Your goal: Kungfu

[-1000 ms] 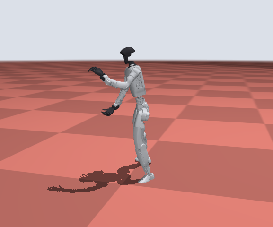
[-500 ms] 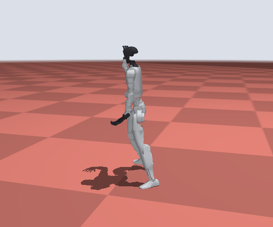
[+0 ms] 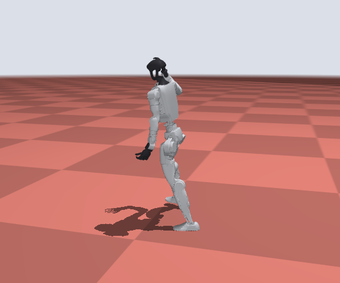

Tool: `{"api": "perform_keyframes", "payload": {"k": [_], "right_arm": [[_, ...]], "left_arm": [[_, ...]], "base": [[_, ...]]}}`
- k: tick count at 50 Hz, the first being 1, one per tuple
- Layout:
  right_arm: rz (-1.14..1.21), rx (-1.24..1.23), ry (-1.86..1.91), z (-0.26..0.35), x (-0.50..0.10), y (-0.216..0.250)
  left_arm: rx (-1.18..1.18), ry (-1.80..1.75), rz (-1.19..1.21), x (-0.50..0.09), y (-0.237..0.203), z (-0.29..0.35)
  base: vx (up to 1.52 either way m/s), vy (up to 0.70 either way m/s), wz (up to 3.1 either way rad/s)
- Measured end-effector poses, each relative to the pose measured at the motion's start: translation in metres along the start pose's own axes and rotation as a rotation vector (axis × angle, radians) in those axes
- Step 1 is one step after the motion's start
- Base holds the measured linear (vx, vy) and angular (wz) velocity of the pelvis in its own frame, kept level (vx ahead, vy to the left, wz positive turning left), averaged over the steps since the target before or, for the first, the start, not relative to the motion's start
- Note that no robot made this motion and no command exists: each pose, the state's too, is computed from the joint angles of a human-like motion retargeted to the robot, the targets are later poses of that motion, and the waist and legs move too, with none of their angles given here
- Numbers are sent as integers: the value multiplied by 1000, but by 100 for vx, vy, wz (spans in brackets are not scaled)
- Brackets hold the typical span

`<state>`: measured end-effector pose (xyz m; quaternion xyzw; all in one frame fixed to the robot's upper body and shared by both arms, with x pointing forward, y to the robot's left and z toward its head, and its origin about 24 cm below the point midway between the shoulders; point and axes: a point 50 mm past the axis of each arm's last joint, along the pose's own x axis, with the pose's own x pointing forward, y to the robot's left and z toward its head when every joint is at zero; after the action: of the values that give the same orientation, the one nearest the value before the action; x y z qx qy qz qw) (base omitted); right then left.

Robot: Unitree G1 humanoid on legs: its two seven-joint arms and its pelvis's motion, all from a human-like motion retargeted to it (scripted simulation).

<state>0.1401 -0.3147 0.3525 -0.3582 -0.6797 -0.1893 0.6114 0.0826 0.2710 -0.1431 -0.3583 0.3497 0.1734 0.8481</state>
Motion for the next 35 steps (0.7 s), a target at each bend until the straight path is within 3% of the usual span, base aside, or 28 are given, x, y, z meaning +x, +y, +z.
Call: {"api": "perform_keyframes", "payload": {"k": [5,7,9,14,21,29,35], "right_arm": [[640,-548,-266,-26,15,53],[739,-866,-391,-42,22,53],[748,-1003,-519,-48,27,48],[836,-870,-621,-44,28,49],[708,-915,-731,-31,49,53],[673,-899,-840,-23,52,69],[662,-841,-845,-29,43,87]], "left_arm": [[374,225,88,-22,31,-3],[493,353,114,-32,42,-7],[609,482,152,-44,56,-11],[791,649,247,-64,77,-15],[719,670,280,-71,81,-23],[782,724,301,-92,98,-15],[885,676,266,-72,85,-10]], "base": [[-20,18,-97],[-22,6,-125],[-11,-10,-126],[-15,-26,-105],[-22,-32,-46],[5,-84,-68],[21,-55,-244]]}}
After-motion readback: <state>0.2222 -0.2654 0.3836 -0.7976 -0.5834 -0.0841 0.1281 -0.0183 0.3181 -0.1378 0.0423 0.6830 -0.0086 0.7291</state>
